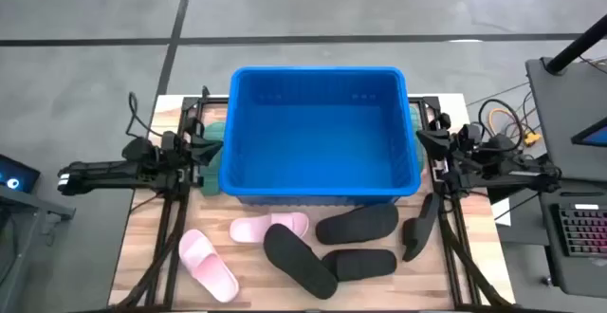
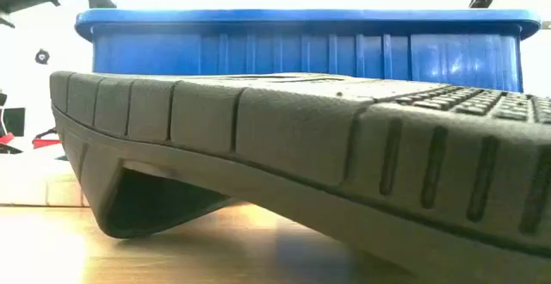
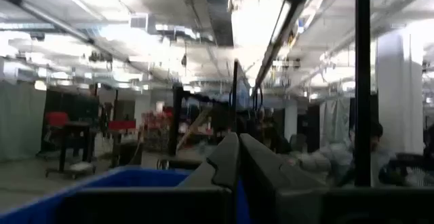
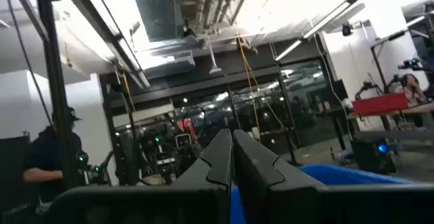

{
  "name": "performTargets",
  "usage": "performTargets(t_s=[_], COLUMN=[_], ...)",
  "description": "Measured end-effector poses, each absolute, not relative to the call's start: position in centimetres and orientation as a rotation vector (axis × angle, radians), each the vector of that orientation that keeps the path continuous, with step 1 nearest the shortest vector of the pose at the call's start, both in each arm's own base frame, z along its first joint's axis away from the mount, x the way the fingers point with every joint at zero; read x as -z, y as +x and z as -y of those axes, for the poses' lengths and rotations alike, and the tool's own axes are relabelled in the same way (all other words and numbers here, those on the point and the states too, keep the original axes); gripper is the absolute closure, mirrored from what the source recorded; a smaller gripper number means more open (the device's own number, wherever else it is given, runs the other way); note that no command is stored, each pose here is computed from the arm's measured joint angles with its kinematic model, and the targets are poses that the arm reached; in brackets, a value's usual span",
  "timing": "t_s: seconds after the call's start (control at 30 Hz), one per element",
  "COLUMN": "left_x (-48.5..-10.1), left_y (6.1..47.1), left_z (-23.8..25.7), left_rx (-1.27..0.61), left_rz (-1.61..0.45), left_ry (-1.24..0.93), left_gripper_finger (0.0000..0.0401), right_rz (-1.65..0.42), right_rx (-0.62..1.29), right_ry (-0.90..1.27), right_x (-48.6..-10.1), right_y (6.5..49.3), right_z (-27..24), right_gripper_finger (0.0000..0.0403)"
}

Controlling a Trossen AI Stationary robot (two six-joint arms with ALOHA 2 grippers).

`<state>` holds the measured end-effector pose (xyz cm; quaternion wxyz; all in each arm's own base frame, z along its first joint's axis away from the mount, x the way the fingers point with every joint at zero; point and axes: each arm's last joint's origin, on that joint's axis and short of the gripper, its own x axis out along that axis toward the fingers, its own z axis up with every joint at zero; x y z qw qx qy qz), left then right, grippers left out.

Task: Pick and place slides into bin
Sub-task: Put the black slipper into the blue bin

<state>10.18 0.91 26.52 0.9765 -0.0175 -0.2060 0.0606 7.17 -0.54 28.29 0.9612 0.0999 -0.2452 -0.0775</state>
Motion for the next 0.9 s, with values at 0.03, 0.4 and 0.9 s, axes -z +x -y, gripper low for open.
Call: performTargets(t_s=[0.03, 0.4, 0.9], left_x=[-26.9, -31.7, -42.1], left_y=[10.1, 11.5, 12.1], left_z=[-0.9, -1.1, -1.1], left_rx=[-0.125, -0.147, -0.132], left_rz=[0.429, 0.349, 0.383], left_ry=[-0.036, -0.02, -0.1], left_gripper_finger=[0.0401, 0.0401, 0.0401], right_rz=[0.505, 0.486, 0.267], right_rx=[0.154, 0.094, -0.009], right_ry=[0.199, 0.118, 0.208], right_x=[-28.5, -33.3, -43.1], right_y=[7.1, 7.4, 8.8], right_z=[0.5, 0.3, 0.0], right_gripper_finger=[0.0394, 0.0394, 0.0394])
